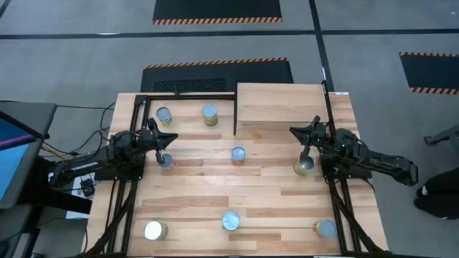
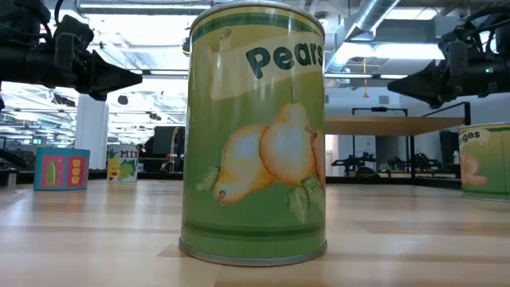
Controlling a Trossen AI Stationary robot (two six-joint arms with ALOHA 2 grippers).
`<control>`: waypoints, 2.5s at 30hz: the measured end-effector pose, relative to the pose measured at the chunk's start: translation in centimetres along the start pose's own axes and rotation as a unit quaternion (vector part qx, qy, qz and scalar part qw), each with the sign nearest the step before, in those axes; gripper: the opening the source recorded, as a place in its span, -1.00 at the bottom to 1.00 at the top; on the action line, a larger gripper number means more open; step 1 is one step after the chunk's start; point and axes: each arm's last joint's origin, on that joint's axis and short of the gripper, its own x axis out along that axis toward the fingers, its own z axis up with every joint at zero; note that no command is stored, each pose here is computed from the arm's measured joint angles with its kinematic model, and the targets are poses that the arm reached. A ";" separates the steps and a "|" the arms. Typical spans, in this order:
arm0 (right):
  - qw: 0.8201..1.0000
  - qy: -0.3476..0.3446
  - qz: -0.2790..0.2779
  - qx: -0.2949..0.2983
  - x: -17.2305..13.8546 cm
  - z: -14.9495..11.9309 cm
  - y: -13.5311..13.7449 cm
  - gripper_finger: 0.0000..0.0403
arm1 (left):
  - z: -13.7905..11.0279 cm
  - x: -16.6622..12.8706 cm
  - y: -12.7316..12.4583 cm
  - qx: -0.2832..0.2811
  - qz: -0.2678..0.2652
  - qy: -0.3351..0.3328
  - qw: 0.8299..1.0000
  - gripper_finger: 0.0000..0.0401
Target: Pick and place cans onto a shelf
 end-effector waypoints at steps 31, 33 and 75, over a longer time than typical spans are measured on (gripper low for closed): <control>1.000 0.000 0.000 0.001 0.0 0.0 0.0 -0.75 | 0.0 0.0 0.0 0.000 0.000 0.000 1.000 -0.93; 1.000 -0.002 0.000 -0.004 0.0 0.0 0.0 -0.75 | 0.0 0.0 0.0 -0.004 0.000 0.000 1.000 -0.93; 0.990 -0.083 0.106 -0.052 1.3 4.3 1.7 -0.94 | 0.0 0.0 0.0 0.051 -0.005 -0.001 0.999 -1.00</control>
